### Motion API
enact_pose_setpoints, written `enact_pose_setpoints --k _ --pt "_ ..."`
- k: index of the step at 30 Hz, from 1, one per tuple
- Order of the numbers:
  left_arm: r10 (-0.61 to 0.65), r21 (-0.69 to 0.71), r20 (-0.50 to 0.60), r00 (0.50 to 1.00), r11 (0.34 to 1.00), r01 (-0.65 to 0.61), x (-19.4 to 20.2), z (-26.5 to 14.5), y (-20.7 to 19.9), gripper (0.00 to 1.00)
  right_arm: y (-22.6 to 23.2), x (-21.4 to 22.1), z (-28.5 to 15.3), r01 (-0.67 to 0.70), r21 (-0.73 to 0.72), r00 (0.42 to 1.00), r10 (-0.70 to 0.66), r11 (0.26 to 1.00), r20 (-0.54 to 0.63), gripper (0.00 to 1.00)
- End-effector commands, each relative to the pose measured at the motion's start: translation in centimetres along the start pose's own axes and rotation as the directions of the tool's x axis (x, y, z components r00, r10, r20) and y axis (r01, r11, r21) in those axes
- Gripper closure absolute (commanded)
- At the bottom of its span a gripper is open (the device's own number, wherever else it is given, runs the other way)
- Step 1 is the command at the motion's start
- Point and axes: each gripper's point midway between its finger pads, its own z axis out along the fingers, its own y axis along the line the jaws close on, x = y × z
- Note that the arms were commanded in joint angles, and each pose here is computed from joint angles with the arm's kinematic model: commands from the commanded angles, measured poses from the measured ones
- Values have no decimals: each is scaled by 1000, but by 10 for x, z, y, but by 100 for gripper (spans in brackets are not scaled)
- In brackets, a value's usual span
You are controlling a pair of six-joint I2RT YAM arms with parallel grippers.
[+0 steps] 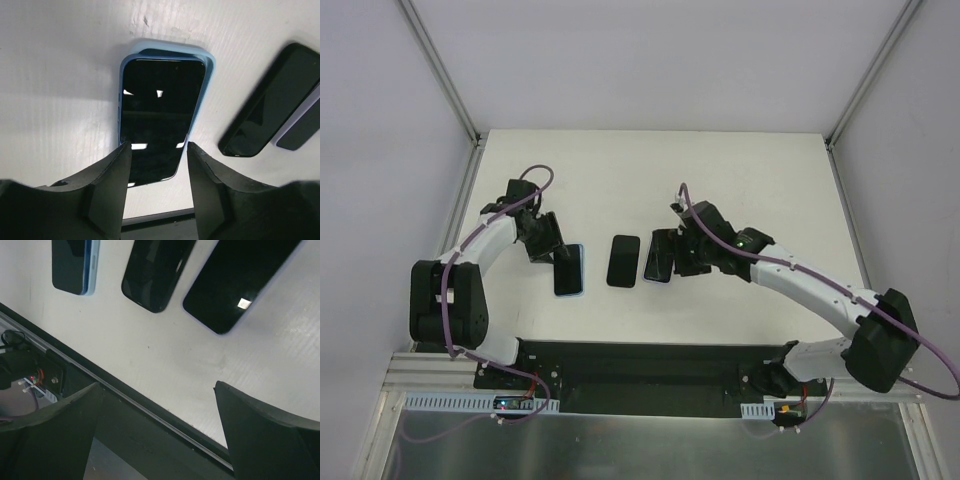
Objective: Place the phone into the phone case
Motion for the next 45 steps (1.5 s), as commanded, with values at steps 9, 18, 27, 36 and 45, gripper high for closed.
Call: enact_pose_setpoints --k 9,18,27,36,45 --pt "-155 74 8 988 985 154 -22 -10 11 66 95 -44 73 -38 -134 999 39 990 4 35" --pt "-163 -74 52 985 983 167 -27 -4 42 80 120 -43 146 -70 -137 996 61 988 -72 40" --pt "-206 -6 -53 977 979 206 -18 16 31 93 119 -39 195 -108 -106 990 97 988 -101 39" --pt "-211 32 -64 975 976 214 -18 20 25 94 112 -27 224 -101 -88 985 87 991 -151 38" --pt "-238 80 -80 968 967 244 -12 27 19 94 98 -21 236 -67 -43 986 59 997 -159 40"
